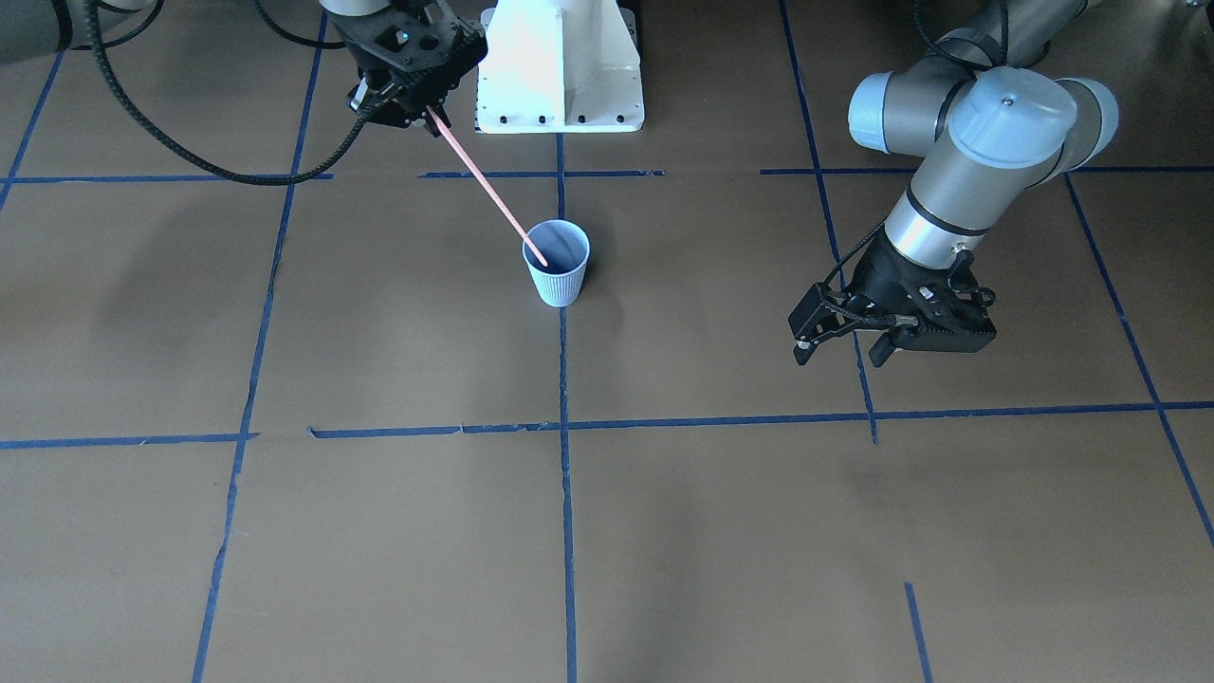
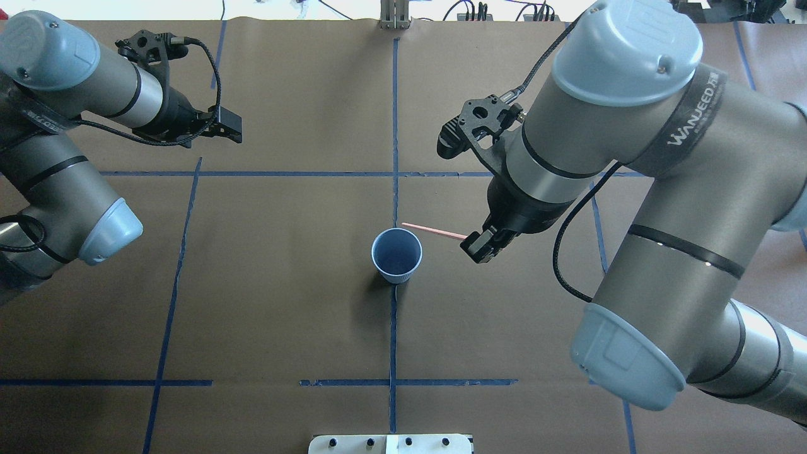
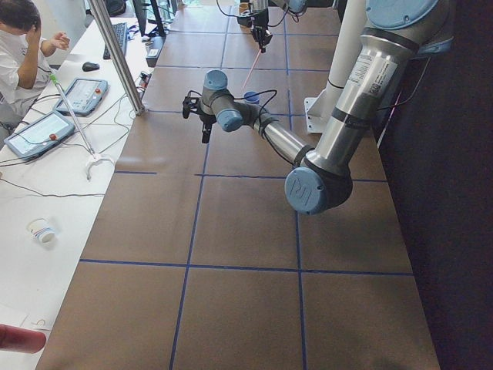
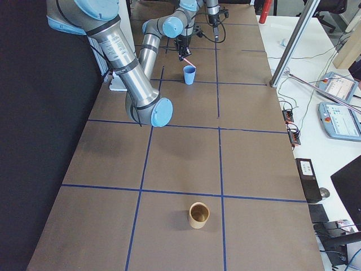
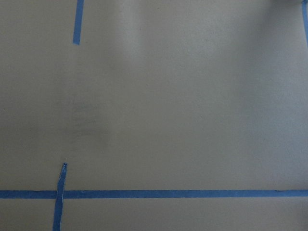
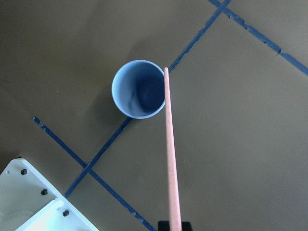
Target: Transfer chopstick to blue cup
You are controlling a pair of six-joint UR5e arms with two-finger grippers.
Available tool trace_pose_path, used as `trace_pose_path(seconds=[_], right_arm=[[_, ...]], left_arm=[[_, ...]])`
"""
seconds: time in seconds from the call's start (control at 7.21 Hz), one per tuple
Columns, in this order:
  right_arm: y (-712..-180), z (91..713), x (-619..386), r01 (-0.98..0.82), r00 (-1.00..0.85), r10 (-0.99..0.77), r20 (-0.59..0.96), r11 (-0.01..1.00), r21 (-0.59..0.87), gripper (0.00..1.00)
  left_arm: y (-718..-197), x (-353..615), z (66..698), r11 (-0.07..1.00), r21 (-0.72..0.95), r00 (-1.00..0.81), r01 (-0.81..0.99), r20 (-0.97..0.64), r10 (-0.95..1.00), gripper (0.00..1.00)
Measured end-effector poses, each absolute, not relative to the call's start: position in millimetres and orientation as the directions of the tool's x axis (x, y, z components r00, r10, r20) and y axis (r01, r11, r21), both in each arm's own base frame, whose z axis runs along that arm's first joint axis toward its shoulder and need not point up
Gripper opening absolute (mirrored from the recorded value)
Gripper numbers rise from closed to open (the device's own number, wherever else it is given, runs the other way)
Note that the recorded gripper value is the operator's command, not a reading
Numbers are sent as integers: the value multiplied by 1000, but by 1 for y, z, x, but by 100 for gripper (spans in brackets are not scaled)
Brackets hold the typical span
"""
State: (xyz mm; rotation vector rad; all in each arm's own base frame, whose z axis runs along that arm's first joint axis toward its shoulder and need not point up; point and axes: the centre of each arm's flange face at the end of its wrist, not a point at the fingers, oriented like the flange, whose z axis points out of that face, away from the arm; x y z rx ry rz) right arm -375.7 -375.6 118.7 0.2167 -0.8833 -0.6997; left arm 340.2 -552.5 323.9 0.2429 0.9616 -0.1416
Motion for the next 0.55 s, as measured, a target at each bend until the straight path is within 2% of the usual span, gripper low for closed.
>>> trace_pose_path(seconds=[0.28, 0.42, 0.55], right_arm=[[-371, 118, -399, 496, 430, -651, 626, 750, 439, 5], [-374, 116, -412, 504, 426, -655, 625, 745, 437, 17], [-377, 118, -428, 510, 418, -660, 624, 739, 440, 38]], left_arm=[[-552, 342, 326, 965, 138, 568, 225, -823, -15, 100], [-552, 342, 327, 965, 137, 569, 225, -822, -15, 100], [-552, 343, 327, 965, 136, 568, 225, -823, -16, 100]])
